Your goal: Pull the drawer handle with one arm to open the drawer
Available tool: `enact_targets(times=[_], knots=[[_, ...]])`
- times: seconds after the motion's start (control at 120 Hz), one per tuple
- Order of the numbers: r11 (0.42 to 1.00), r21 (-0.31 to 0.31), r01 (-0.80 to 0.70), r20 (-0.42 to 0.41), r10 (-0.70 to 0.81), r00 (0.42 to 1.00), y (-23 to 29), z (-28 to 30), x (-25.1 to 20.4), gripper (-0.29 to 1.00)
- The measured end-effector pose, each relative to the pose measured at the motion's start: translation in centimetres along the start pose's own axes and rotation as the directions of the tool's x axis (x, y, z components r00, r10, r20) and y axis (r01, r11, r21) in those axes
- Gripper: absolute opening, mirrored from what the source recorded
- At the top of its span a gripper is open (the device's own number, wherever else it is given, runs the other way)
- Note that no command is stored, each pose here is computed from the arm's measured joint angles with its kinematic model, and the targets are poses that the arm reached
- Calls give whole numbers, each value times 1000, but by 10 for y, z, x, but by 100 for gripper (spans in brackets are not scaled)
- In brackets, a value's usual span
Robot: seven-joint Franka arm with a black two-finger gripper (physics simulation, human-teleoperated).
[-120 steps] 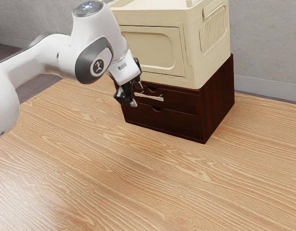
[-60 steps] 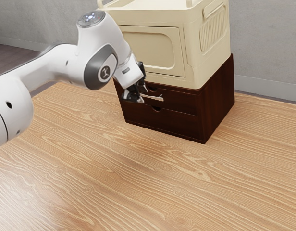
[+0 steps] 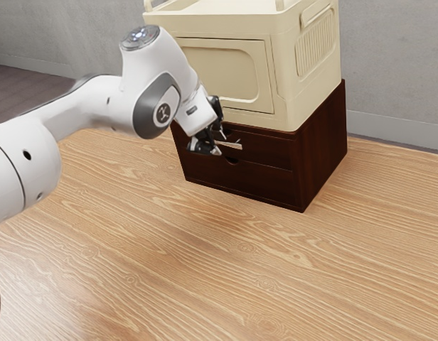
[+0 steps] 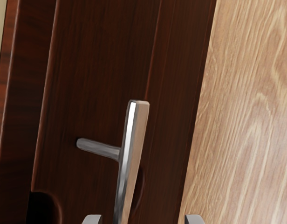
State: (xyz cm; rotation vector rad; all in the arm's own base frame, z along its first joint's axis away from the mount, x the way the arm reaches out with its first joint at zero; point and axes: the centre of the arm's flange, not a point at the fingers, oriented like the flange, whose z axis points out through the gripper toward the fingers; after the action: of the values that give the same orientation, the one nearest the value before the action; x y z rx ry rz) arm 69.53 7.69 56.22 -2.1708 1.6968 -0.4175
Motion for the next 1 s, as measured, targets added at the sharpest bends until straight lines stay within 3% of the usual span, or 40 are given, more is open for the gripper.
enact_targets(times=[0.383,1.0], knots=[[1000,-14,-3,-18,2,1000,24,-4,-5,0],[1000,-10,-28,-51,28,998,77,-37,-5,-4]])
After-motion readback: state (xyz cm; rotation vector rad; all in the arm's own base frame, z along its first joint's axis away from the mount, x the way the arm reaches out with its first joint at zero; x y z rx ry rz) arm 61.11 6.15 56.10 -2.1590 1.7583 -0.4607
